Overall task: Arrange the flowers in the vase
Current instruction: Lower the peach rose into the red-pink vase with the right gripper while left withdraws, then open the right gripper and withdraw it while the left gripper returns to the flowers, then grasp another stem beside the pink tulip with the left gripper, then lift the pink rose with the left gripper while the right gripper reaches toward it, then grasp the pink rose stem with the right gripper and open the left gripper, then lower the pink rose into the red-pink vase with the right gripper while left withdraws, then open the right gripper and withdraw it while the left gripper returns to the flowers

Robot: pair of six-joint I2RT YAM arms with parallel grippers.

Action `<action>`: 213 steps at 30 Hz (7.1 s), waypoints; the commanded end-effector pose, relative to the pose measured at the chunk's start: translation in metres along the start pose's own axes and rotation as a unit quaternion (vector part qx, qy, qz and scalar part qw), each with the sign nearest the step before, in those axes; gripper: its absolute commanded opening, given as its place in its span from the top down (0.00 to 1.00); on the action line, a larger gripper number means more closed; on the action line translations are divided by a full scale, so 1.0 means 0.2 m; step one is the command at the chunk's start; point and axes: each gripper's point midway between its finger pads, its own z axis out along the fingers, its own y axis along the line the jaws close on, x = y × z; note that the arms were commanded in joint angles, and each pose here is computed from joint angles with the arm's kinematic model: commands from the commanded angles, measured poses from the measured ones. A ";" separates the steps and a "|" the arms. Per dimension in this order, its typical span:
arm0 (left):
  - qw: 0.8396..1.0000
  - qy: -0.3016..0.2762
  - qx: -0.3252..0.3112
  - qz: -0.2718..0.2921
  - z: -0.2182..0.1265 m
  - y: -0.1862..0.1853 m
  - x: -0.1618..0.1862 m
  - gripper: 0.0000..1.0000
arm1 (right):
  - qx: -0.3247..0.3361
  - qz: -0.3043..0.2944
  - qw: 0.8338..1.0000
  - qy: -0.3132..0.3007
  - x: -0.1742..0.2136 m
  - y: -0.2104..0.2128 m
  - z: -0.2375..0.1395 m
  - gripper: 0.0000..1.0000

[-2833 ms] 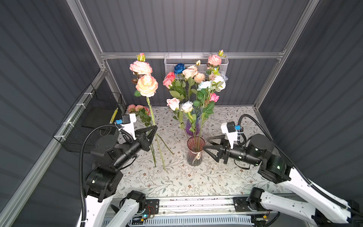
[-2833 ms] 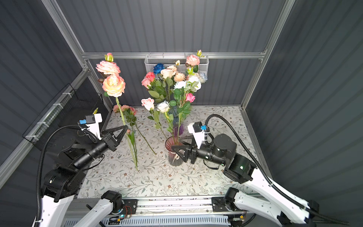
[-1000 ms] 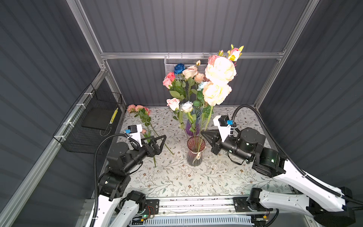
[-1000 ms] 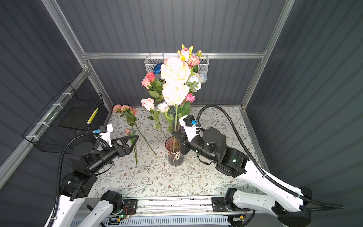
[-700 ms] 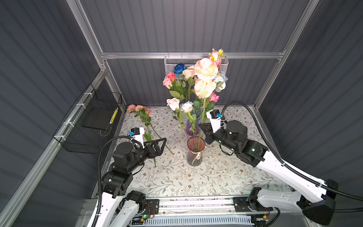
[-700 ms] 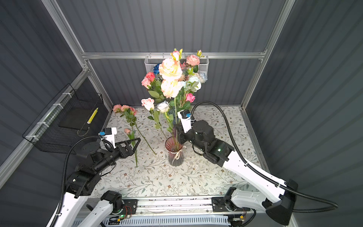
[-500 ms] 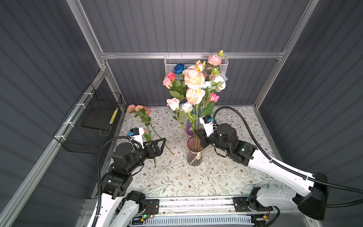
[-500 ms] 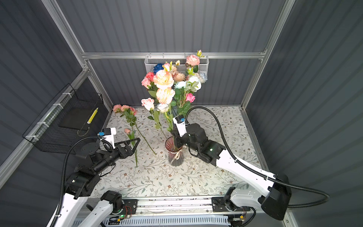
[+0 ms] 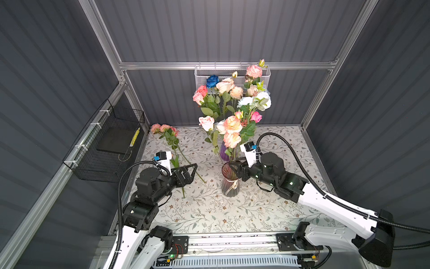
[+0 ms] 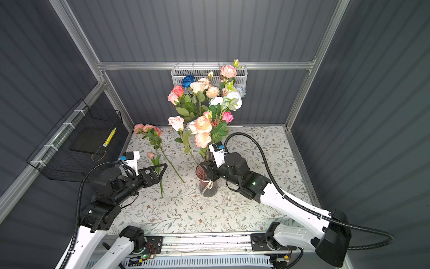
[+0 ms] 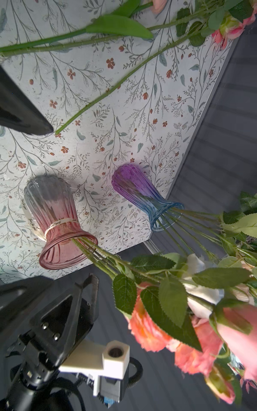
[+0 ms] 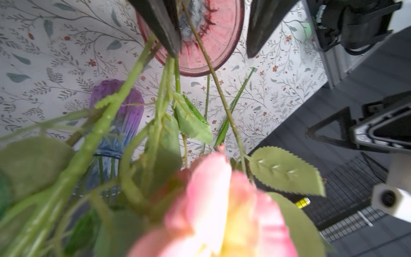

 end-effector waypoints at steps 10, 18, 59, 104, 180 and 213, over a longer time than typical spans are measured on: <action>0.997 0.035 -0.061 -0.021 0.15 0.16 0.06 0.13 | -0.037 0.034 0.997 -0.059 -0.05 0.06 -0.31 0.41; 0.969 0.117 -0.214 -0.040 0.37 0.50 0.17 0.50 | -0.034 0.040 0.995 -0.079 -0.05 0.04 -0.43 0.43; 0.863 0.232 -0.441 -0.080 1.06 1.38 0.34 0.86 | 0.005 0.016 0.994 -0.110 -0.03 -0.04 -0.64 0.43; 0.995 -0.053 -0.086 0.021 -0.07 -0.04 -0.41 1.00 | -0.091 0.045 0.989 -0.106 -0.21 0.17 -0.55 0.35; 0.994 -0.030 0.058 0.087 -0.16 -0.18 -0.13 0.00 | -0.015 -0.148 0.981 -0.126 -0.84 0.32 -0.39 1.00; 0.997 -0.040 0.008 0.065 -0.13 -0.05 -0.10 0.00 | -0.066 -0.017 0.997 -0.042 -0.32 0.23 -0.24 0.32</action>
